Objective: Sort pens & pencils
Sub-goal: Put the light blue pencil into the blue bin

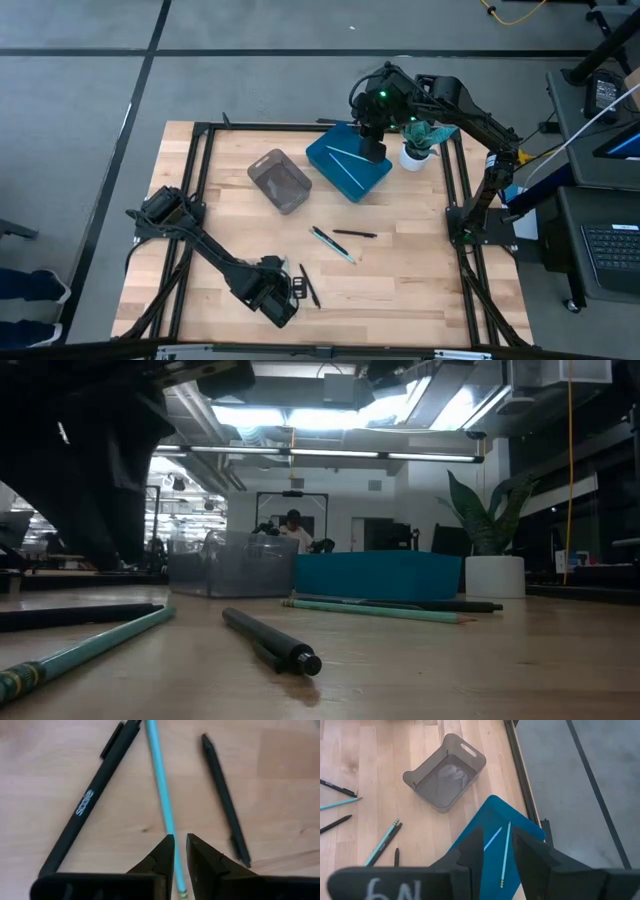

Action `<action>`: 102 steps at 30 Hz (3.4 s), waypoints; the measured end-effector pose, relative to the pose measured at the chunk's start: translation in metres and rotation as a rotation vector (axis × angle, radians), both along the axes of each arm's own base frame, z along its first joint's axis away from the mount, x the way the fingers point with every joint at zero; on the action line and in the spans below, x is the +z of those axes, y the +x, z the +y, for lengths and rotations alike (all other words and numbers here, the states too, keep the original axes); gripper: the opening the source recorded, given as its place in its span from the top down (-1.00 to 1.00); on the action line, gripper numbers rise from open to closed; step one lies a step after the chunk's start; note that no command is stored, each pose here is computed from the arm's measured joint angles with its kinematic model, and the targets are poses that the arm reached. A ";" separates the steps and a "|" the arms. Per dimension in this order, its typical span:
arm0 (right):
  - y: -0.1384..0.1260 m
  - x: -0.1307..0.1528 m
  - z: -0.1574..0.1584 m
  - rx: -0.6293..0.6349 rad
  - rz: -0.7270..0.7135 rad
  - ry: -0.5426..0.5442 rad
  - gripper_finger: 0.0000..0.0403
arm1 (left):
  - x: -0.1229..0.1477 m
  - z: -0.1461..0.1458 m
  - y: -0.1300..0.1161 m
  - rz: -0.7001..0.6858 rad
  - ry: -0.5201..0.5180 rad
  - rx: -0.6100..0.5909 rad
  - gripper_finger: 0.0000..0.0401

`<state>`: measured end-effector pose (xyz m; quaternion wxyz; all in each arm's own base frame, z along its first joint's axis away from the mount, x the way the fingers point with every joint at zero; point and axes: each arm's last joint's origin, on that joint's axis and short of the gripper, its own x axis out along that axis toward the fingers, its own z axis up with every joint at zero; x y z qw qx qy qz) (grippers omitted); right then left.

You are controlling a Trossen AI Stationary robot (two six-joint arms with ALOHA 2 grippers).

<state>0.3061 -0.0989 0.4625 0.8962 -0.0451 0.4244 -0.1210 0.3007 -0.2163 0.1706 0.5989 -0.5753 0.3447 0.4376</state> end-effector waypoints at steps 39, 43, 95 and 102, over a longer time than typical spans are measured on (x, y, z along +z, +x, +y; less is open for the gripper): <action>-0.001 -0.001 0.000 -0.003 0.012 0.006 0.49 | 0.000 -0.009 -0.009 -0.056 -0.002 0.135 0.78; -0.001 -0.001 0.000 -0.003 0.012 0.006 0.49 | 0.000 -0.010 -0.008 -0.056 0.009 0.092 0.78; -0.001 -0.001 0.000 -0.018 0.008 0.019 0.49 | 0.001 0.026 0.025 0.021 -0.098 -0.052 0.65; -0.001 -0.001 0.000 -0.016 0.009 0.018 0.49 | 0.000 0.024 0.022 0.059 -0.129 -0.052 0.65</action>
